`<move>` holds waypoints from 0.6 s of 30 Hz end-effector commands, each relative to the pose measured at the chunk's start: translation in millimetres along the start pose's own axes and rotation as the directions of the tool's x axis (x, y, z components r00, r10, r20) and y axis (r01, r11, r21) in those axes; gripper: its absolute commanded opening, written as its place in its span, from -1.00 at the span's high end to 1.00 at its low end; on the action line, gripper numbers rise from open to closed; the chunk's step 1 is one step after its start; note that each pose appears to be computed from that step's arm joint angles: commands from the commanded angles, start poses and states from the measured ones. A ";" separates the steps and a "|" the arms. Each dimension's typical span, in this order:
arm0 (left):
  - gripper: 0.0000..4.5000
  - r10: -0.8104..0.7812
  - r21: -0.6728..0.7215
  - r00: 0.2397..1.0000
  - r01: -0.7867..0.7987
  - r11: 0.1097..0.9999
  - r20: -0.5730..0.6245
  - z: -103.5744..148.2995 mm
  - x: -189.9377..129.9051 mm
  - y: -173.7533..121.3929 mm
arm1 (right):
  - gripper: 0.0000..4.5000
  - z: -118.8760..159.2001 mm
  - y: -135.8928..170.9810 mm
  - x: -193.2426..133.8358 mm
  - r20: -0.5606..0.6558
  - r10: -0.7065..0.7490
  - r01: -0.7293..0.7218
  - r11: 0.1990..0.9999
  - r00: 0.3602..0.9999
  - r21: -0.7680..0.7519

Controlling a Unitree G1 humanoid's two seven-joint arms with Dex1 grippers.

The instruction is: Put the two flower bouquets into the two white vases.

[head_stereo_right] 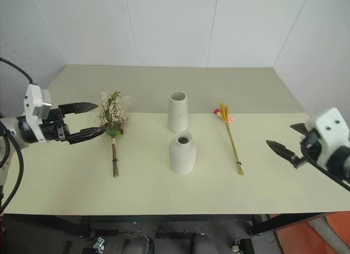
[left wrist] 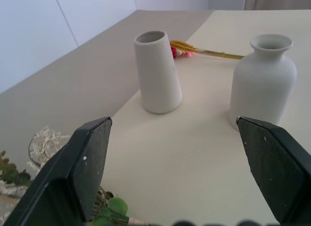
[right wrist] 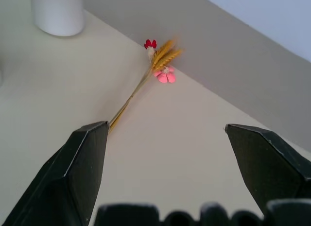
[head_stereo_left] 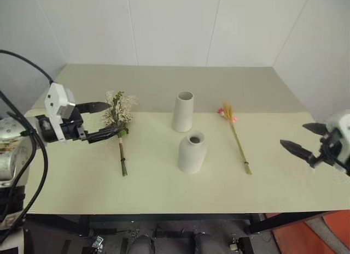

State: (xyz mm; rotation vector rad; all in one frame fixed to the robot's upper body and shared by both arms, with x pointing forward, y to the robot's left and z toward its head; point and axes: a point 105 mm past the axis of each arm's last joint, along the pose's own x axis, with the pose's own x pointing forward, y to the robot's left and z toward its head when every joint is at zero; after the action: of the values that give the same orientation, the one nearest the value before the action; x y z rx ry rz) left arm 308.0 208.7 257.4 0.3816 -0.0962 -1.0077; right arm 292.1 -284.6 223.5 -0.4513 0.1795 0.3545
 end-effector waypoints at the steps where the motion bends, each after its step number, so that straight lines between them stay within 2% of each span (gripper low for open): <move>1: -0.99 -0.077 0.083 0.996 0.073 0.994 0.052 23.2 9.4 -2.5 | -0.99 -1.9 -4.5 25.8 -0.068 -0.056 0.060 0.996 0.996 0.065; 6: -0.99 -0.170 0.108 0.984 0.163 0.981 0.059 25.5 27.3 -8.3 | -0.99 -9.4 8.7 71.0 -0.182 0.000 0.026 0.990 0.983 0.140; 18: -0.99 -0.198 0.093 0.977 0.192 0.977 0.072 22.1 37.4 -14.5 | -0.99 -11.9 29.9 130.7 -0.238 0.102 -0.037 0.965 0.966 0.261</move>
State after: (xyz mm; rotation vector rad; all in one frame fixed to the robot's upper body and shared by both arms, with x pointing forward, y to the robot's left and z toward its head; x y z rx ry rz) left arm 314.2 165.5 258.7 0.4111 -0.1394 -1.2152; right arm 393.6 -227.5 153.3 -0.2102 0.5346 0.3381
